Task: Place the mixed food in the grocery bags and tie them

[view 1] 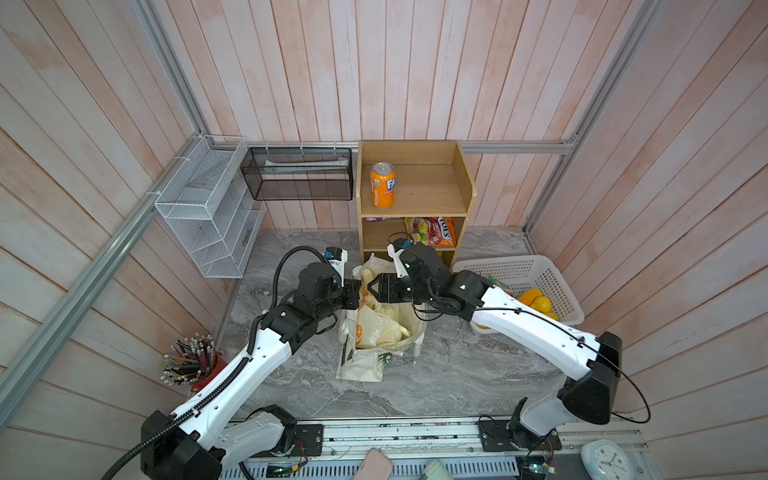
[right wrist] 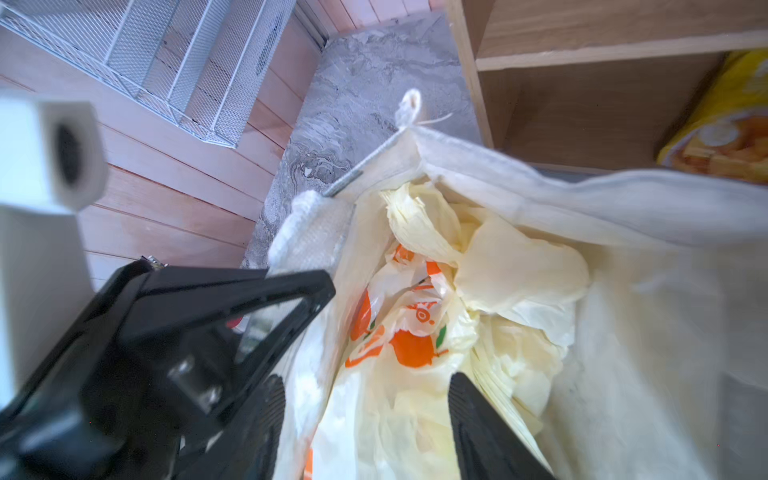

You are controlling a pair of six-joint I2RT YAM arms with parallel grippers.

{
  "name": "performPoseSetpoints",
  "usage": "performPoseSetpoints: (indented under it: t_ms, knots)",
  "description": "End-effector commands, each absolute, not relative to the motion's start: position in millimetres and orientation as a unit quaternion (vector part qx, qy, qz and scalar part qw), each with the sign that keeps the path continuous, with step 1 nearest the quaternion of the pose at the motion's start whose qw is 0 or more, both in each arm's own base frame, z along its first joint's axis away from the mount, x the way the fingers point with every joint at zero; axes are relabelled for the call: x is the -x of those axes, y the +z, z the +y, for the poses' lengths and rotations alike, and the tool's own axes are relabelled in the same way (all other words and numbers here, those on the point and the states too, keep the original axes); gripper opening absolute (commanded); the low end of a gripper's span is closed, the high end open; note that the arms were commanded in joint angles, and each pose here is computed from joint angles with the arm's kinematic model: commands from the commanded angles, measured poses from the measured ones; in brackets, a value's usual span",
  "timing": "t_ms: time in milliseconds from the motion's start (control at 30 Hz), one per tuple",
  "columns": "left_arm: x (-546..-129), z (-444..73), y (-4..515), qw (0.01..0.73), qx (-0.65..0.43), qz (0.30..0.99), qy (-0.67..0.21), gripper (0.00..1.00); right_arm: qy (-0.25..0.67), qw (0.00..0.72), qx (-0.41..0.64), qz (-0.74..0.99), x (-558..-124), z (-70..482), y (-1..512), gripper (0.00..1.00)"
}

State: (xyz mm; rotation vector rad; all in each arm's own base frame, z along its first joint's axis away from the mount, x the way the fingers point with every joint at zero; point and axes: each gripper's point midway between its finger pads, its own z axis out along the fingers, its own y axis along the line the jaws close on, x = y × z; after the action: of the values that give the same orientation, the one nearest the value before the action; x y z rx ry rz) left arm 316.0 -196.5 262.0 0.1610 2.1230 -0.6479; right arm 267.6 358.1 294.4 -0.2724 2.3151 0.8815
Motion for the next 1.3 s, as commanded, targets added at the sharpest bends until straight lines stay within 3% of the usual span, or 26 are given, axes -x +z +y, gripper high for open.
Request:
performPoseSetpoints:
  t_ms: [0,200,400,467,500,633,867,1033,1267]
  knots:
    - [-324,-200,309,0.504,-0.065,0.812,-0.287,0.0,0.283,0.346,0.082,0.891,-266,308,293,0.65]
    - [-326,-200,308,0.503,-0.067,0.814,-0.282,0.0,0.269,0.318,0.033,0.909,-260,251,248,0.73]
    - [-327,-202,307,0.5,-0.07,0.816,-0.281,0.0,0.295,0.296,0.035,0.908,-263,257,225,0.72]
    - [-327,-203,306,0.5,-0.072,0.815,-0.283,0.0,0.299,0.291,0.039,0.908,-267,263,220,0.68]
    - [-327,-204,306,0.5,-0.073,0.815,-0.284,0.0,0.305,0.289,0.044,0.906,-269,267,219,0.61]
    - [-326,-211,306,0.498,-0.083,0.808,-0.302,0.0,0.333,0.303,0.056,0.891,-282,283,240,0.02]
    - [-328,-241,329,0.505,-0.102,0.784,-0.348,0.0,0.384,0.356,0.099,0.846,-310,322,328,0.0]
    - [-329,-264,324,0.497,-0.108,0.781,-0.363,0.0,0.392,0.333,0.098,0.852,-317,338,304,0.0]
    - [-332,-263,315,0.499,-0.081,0.786,-0.356,0.0,0.382,0.317,0.064,0.866,-318,316,270,0.0]
